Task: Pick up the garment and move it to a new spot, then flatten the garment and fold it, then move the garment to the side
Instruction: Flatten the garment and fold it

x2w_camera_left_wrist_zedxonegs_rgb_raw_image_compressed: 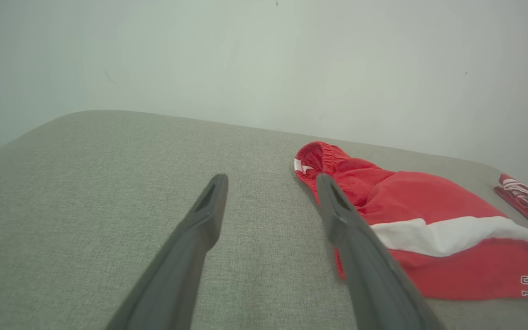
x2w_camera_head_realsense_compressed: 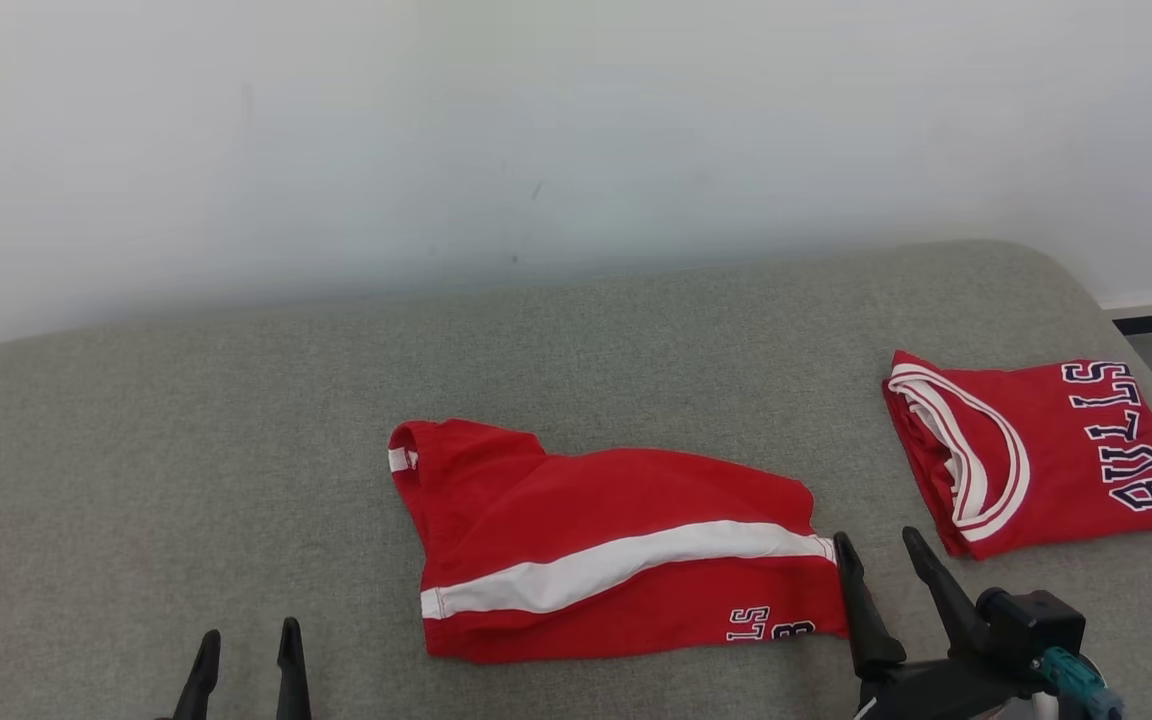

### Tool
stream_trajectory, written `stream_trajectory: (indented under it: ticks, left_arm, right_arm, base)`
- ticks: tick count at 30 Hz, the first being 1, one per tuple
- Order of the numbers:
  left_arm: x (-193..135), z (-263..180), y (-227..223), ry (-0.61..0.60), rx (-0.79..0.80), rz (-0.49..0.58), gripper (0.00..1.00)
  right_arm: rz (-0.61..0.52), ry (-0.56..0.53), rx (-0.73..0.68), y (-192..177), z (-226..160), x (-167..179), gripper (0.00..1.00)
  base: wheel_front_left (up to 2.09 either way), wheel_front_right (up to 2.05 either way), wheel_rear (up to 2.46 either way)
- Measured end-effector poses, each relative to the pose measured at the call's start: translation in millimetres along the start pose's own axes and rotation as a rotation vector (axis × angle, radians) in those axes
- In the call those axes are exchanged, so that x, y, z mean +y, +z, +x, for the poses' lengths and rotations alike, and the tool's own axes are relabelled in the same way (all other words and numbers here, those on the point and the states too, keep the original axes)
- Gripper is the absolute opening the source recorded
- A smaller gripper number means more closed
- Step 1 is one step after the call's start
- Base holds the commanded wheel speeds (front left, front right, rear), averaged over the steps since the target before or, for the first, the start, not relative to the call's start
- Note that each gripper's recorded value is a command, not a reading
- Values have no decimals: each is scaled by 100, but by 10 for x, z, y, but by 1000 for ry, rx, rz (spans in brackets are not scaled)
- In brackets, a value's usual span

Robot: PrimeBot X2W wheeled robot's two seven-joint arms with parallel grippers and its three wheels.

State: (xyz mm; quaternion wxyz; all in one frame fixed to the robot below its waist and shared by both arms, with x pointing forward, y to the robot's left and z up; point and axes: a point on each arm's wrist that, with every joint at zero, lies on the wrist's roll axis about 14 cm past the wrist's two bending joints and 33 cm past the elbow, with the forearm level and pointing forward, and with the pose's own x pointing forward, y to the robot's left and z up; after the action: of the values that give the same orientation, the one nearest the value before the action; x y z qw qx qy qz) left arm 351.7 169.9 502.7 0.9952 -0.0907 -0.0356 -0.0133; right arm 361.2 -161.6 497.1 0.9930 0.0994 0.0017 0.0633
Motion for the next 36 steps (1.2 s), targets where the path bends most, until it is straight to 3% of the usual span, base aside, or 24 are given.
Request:
stream_trajectory:
  ticks: [6, 17, 23, 29, 30, 31, 33, 34, 36]
  left_arm:
    - [-77, 5, -190, -15, 60, -50, 100]
    - [-652, 342, -609, -214, 295, -106, 100]
    - [-680, 426, -957, -227, 430, -87, 100]
    - [-751, 494, -1087, -253, 459, -93, 100]
    - [-749, 483, -1117, -254, 469, -94, 85]
    - [-749, 480, -1131, -255, 474, -95, 52]
    - [-766, 485, -1129, -268, 475, -94, 12]
    - [-776, 485, -1127, -273, 474, -93, 0]
    - [-788, 480, -1122, -279, 470, -92, 0]
  right_arm:
    - [10, -36, 65, -69, 45, -137, 100]
    - [-46, -51, 275, -177, 402, -357, 100]
    - [-39, -60, 403, -446, 517, -415, 100]
    - [-25, -61, 451, -593, 575, -430, 100]
    - [-18, -62, 460, -624, 565, -429, 100]
    - [-14, -62, 466, -648, 556, -427, 100]
    - [-11, -60, 467, -665, 551, -419, 100]
    - [-11, -58, 467, -670, 550, -413, 100]
    - [-3, -51, 478, -701, 539, -386, 100]
  base:
    - [0, 0, 0]
    - [0, 0, 0]
    - [0, 0, 0]
    - [0, 0, 0]
    - [0, 0, 0]
    - [0, 0, 0]
    - [0, 0, 0]
    - [0, 0, 0]
    - [0, 0, 0]
